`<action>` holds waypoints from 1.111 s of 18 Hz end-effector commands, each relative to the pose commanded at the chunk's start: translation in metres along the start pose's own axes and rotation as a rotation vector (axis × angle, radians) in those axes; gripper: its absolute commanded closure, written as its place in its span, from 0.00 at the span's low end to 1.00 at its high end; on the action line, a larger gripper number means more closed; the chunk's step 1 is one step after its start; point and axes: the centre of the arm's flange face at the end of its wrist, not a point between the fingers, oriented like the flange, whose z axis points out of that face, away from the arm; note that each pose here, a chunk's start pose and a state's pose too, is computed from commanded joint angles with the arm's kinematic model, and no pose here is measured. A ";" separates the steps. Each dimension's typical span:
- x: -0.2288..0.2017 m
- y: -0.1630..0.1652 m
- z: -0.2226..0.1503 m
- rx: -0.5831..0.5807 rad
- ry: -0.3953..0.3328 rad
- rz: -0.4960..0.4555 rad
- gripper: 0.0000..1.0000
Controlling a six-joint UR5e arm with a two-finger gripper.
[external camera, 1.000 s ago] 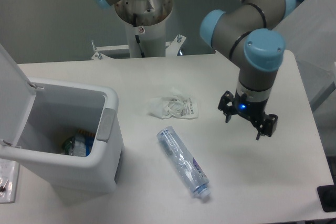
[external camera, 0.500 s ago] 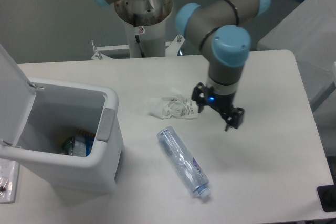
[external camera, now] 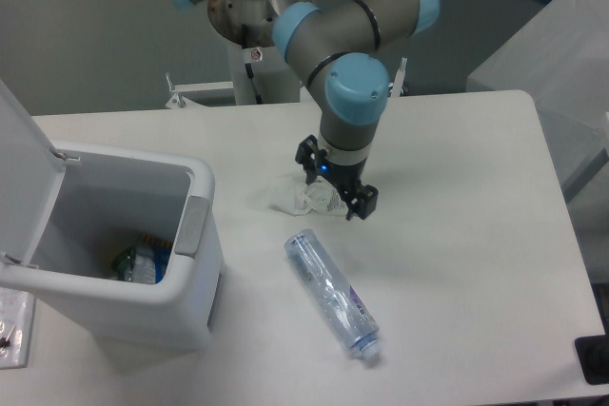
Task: Place the trash in the trash can
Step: 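Move the gripper over the crumpled white tissue, then lower the gripper and close it on the white tissue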
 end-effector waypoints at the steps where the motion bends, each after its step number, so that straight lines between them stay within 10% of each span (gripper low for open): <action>1: 0.005 0.002 0.007 -0.004 0.015 -0.002 0.00; 16: 0.030 0.002 0.051 -0.121 0.081 0.017 0.00; 20: 0.030 0.001 0.054 -0.119 0.077 -0.006 0.35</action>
